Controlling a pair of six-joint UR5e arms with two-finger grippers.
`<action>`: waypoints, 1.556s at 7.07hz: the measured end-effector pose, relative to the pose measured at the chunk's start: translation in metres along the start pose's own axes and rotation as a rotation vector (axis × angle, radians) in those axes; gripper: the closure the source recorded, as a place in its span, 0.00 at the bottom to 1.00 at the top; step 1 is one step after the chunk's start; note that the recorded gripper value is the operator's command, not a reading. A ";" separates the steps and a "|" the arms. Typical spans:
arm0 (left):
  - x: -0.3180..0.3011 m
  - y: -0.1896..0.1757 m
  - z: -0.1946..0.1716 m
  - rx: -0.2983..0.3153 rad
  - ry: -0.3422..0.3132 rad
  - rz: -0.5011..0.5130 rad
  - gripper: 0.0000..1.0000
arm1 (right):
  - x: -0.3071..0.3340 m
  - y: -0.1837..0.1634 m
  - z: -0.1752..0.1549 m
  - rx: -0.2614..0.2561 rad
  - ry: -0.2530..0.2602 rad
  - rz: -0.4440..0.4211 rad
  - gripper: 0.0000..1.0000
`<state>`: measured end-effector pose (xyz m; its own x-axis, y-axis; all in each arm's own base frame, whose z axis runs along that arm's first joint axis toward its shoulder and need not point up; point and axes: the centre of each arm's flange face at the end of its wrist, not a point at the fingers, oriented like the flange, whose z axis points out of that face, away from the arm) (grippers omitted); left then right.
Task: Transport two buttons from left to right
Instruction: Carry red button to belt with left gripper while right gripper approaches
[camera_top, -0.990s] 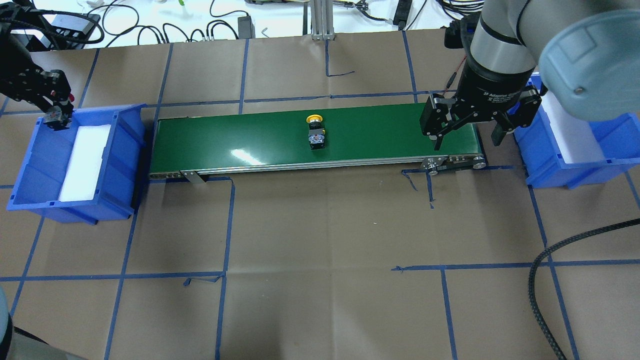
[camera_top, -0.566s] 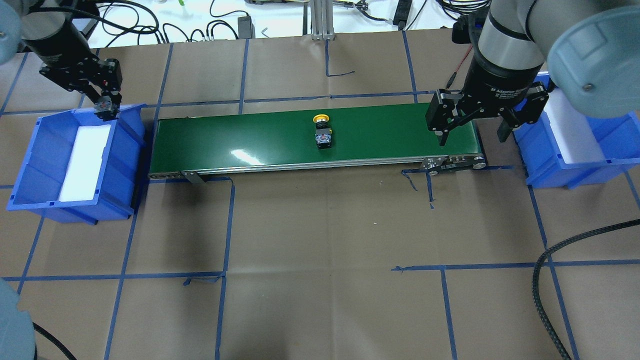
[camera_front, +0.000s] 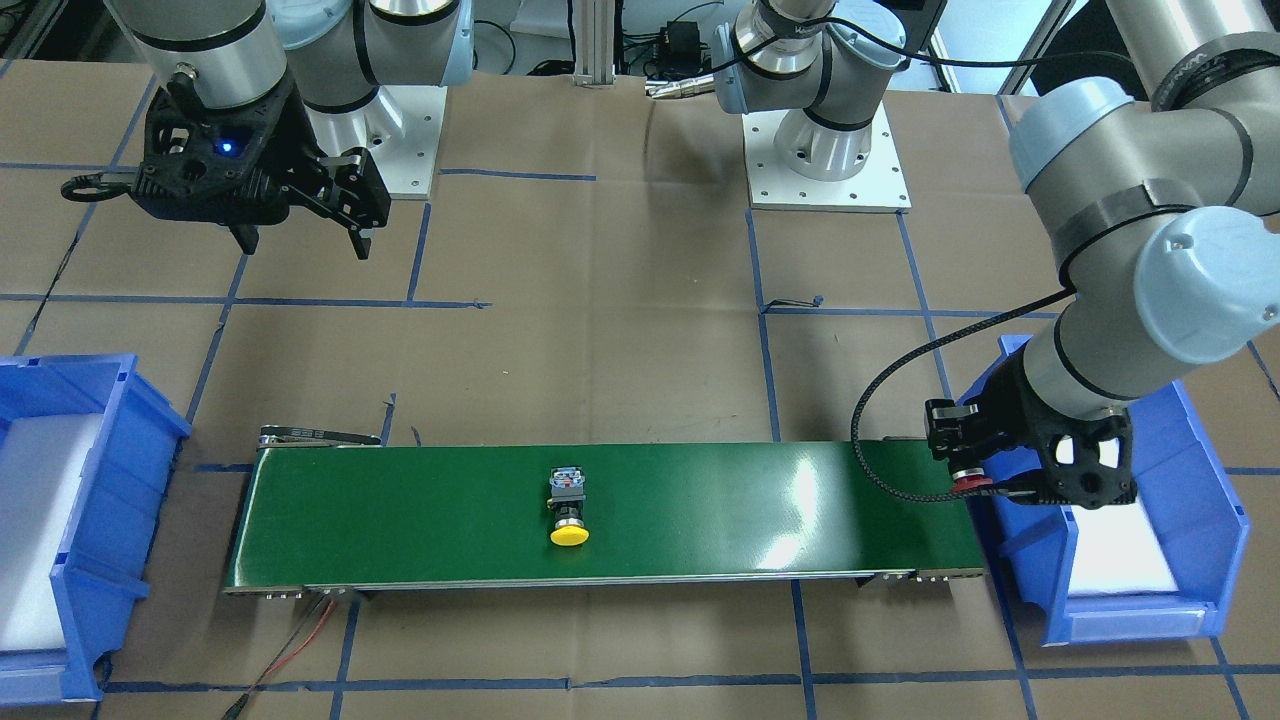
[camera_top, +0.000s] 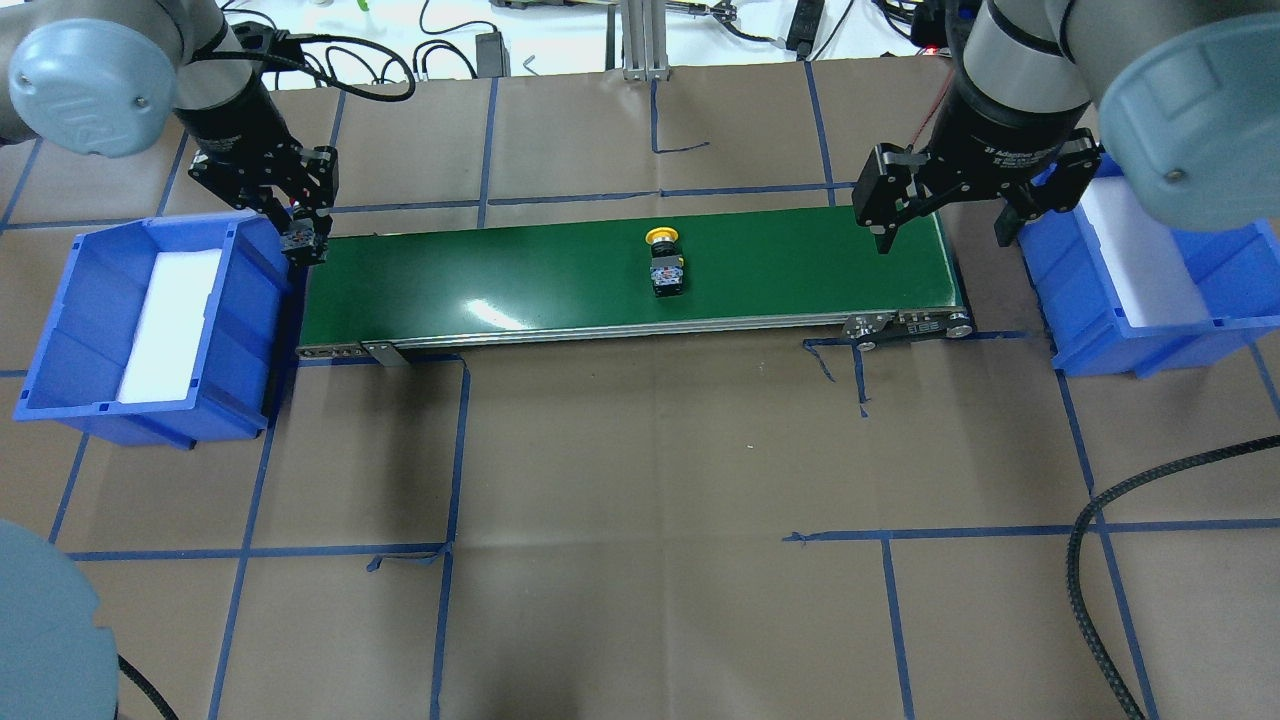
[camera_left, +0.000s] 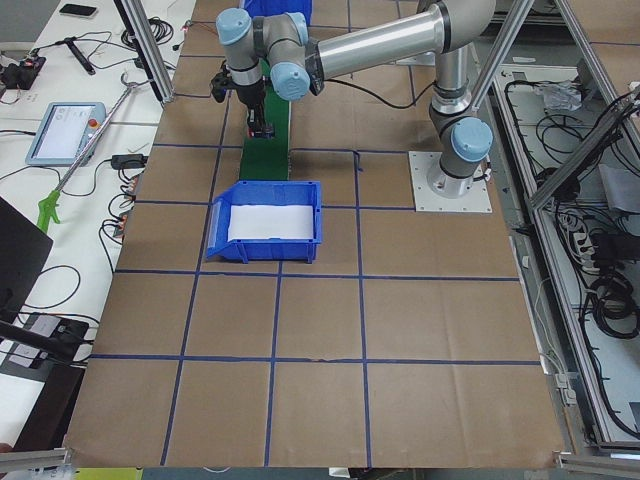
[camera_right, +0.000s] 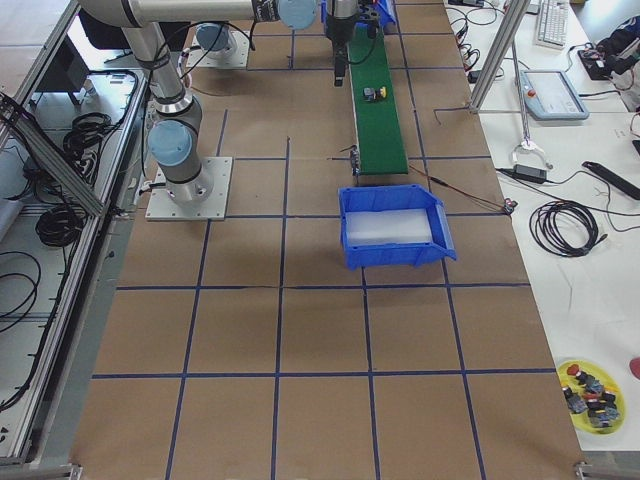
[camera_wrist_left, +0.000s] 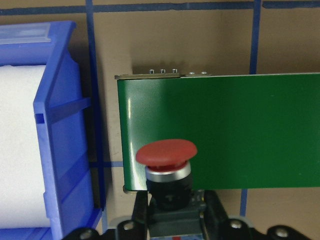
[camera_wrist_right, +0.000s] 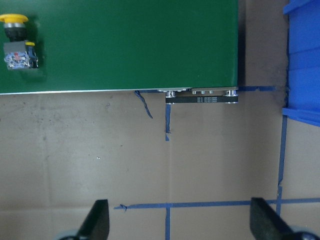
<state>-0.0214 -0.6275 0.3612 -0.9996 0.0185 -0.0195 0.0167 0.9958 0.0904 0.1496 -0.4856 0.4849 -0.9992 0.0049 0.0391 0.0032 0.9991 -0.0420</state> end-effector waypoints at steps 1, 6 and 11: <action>0.001 -0.001 0.019 0.007 -0.001 0.010 0.94 | -0.002 -0.014 0.011 0.015 -0.005 0.003 0.00; 0.004 0.001 0.096 0.104 -0.026 0.064 0.93 | -0.007 -0.047 0.031 0.017 -0.007 0.012 0.00; 0.005 -0.003 0.090 0.127 -0.019 0.061 0.00 | -0.008 -0.051 0.038 0.005 -0.007 0.012 0.00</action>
<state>-0.0248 -0.6222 0.2709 -0.9962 0.0795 -0.0370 0.0807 0.9961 -0.0344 0.1558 -0.5378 0.4490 -0.9994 0.0164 0.0317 0.0149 0.9987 -0.0478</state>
